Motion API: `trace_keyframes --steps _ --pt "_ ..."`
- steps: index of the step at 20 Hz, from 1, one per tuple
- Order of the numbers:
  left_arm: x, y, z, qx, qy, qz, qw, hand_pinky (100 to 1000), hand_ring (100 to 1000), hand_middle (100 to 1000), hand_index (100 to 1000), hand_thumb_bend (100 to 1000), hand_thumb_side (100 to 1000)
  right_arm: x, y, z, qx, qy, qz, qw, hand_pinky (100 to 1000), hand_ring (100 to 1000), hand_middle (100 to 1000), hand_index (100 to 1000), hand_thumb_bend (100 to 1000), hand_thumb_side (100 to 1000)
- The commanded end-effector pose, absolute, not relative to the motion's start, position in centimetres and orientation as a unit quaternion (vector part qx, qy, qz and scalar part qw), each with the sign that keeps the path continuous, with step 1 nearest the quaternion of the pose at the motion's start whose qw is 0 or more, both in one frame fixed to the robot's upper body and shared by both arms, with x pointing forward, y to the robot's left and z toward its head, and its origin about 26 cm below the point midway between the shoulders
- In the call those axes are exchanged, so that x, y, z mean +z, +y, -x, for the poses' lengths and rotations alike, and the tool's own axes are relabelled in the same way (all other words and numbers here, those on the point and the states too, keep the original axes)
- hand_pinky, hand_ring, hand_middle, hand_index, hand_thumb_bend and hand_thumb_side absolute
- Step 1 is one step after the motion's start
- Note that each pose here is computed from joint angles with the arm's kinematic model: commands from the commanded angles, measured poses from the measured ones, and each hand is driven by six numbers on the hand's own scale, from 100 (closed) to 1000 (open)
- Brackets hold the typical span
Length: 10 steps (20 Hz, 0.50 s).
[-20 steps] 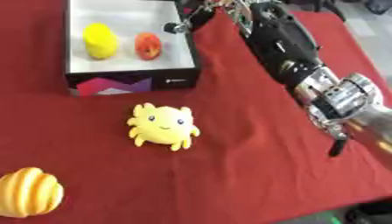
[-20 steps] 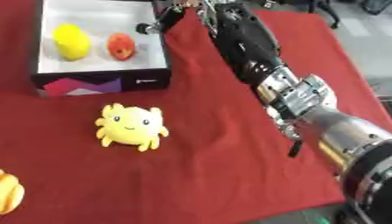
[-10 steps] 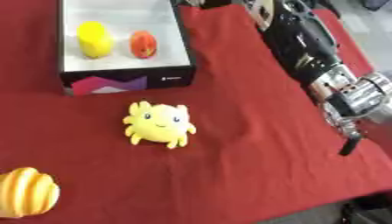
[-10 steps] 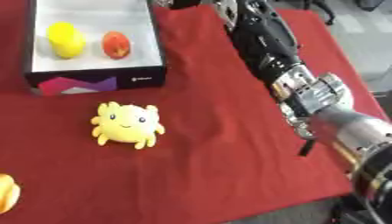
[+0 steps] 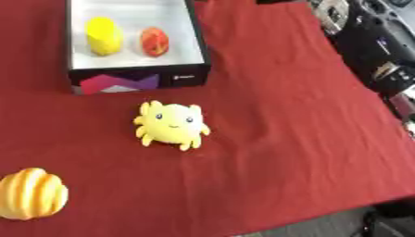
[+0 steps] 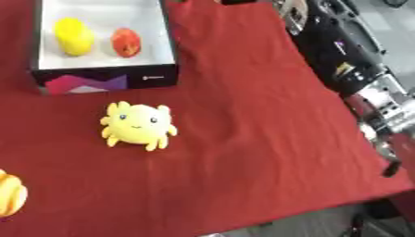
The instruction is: Pick up objects on the table and place them in the box.
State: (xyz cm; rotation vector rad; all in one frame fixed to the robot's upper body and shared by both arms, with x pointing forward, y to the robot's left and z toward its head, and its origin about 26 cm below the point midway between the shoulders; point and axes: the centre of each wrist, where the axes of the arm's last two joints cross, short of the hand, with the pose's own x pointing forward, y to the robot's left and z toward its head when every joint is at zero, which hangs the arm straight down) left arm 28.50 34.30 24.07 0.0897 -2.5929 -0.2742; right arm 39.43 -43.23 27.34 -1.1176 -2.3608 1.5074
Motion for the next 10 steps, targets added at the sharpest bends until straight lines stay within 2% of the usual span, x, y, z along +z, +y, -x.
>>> trace_keyframes --steps 1,8,9,10 --pt "24.9 34.6 -28.1 -0.115 -0.958 -0.047 0.258 845 865 768 819 100 615 29.4 -42.0 -38.5 0.511 -0.782 0.355 0.031 814 839 737 872 191 100" --pt "24.6 35.3 -27.8 -0.096 -0.955 -0.058 0.273 845 864 767 818 100 620 27.2 -34.2 -38.9 0.512 -0.821 0.253 0.011 813 836 737 865 200 100" --pt "24.5 35.4 -27.7 -0.095 -0.955 -0.061 0.275 845 864 767 817 100 620 26.8 -33.0 -38.9 0.514 -0.824 0.239 0.009 815 836 739 865 217 100" --pt "24.5 35.5 -27.7 -0.094 -0.955 -0.064 0.276 845 864 767 817 100 620 26.7 -32.1 -38.7 0.520 -0.823 0.230 0.005 814 833 734 864 336 100"
